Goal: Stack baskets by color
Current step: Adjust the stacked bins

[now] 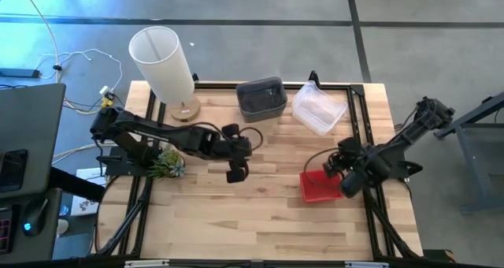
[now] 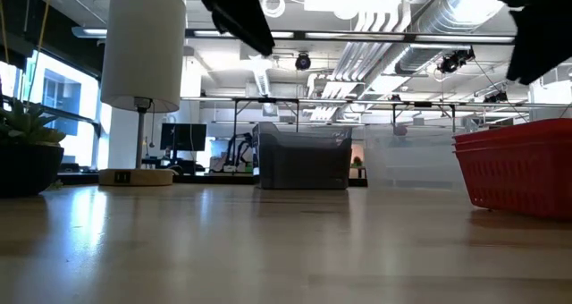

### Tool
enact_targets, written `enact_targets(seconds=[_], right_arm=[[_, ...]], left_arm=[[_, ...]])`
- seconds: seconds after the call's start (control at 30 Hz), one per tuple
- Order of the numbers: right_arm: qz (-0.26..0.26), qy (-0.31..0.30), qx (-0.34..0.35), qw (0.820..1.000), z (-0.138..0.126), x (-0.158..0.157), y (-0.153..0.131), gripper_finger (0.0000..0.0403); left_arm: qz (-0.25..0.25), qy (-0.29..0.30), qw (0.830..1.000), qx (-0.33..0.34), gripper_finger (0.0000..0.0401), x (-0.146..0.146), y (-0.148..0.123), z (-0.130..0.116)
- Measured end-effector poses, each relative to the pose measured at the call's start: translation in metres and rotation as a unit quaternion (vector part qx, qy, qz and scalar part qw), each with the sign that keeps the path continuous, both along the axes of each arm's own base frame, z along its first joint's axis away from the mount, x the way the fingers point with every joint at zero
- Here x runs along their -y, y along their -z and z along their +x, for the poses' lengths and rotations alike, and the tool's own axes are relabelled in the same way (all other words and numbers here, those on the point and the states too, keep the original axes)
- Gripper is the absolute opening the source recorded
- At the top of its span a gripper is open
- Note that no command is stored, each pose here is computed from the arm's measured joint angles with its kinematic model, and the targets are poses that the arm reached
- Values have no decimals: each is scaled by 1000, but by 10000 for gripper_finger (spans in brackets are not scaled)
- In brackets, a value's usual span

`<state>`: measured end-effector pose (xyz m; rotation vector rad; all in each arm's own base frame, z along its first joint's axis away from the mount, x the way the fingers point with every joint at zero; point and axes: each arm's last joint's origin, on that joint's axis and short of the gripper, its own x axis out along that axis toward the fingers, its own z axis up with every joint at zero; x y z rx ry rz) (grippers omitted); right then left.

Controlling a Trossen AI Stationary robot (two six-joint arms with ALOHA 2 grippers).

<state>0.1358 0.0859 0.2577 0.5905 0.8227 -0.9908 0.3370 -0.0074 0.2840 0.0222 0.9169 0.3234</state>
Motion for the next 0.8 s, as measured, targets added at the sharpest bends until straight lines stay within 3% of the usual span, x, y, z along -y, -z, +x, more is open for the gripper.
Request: enact_targets(seconds=[0.3,0.8], right_arm=[[-32,-13,-77,996,21,40,-1,119],[32,-50,-83,995,53,105,0,119]], left_arm=[[-1,-22,998,51,145,-15,-32,-21],[1,-39,997,62,145,-24,-56,-50]])
